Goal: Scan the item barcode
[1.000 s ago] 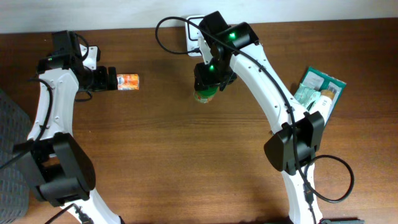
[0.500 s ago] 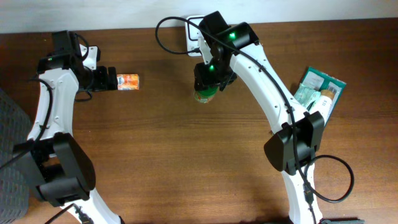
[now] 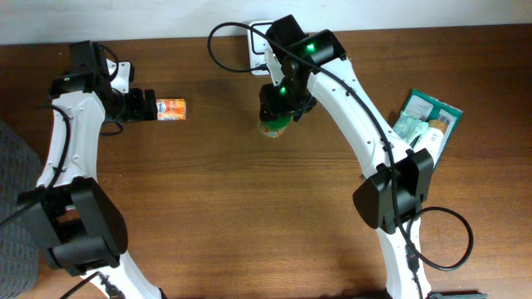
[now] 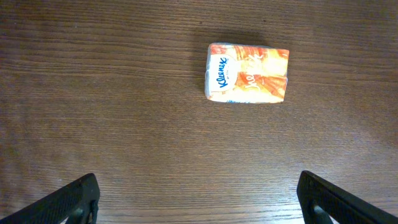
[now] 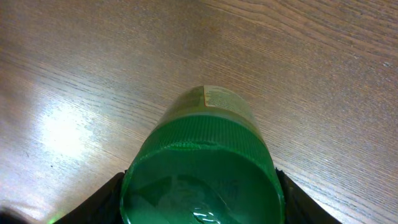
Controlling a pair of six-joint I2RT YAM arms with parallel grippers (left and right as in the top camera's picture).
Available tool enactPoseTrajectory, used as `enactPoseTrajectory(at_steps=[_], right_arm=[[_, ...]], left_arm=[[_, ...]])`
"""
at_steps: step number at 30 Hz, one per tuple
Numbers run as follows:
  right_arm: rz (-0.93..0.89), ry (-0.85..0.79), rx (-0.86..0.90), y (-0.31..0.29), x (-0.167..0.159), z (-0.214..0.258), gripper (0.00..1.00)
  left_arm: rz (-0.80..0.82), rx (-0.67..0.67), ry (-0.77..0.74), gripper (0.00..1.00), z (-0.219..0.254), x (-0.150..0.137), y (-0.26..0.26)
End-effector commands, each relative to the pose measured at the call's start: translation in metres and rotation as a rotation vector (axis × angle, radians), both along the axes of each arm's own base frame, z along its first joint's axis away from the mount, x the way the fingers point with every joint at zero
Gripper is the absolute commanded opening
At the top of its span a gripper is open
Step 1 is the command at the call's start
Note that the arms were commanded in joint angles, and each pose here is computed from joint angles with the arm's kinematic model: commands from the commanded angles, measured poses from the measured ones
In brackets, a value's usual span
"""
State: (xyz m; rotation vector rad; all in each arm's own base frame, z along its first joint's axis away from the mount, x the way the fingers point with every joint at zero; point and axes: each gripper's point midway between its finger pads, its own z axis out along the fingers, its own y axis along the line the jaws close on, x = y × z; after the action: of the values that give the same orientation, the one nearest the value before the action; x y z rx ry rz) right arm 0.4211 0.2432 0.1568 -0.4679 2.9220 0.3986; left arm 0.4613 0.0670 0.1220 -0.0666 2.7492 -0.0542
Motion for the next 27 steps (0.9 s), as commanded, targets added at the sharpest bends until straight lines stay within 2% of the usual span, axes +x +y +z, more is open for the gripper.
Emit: enactPoseTrajectory(at_steps=[1, 7, 14, 18, 21, 24, 27], right_arm=[[0.008, -0.086, 0.062, 0.005, 0.003, 0.039, 0.50], [0.018, -0.290, 0.123, 0.014, 0.032, 0.090, 0.45], [0.181, -0.512, 0.129, 0.027, 0.062, 0.113, 0.45], [0.258, -0.650, 0.016, 0.018, 0.082, 0.122, 0.45], [0.306, -0.774, -0.142, 0.006, 0.108, 0.125, 0.44], [0.477, -0.898, -0.303, 0.007, 0.136, 0.118, 0.39], [0.596, -0.947, -0.391, 0.012, 0.153, 0.105, 0.38]], left_arm=[[-0.008, 0.009, -0.015, 0.99, 0.005, 0.003, 0.004], [-0.008, 0.009, -0.015, 0.99, 0.005, 0.003, 0.004], [-0.008, 0.009, -0.015, 0.99, 0.005, 0.003, 0.004], [-0.008, 0.009, -0.015, 0.99, 0.005, 0.003, 0.004], [-0.008, 0.009, -0.015, 0.99, 0.005, 0.003, 0.004], [-0.008, 0.010, -0.015, 0.99, 0.005, 0.003, 0.004], [-0.008, 0.009, -0.015, 0.99, 0.005, 0.003, 0.004]])
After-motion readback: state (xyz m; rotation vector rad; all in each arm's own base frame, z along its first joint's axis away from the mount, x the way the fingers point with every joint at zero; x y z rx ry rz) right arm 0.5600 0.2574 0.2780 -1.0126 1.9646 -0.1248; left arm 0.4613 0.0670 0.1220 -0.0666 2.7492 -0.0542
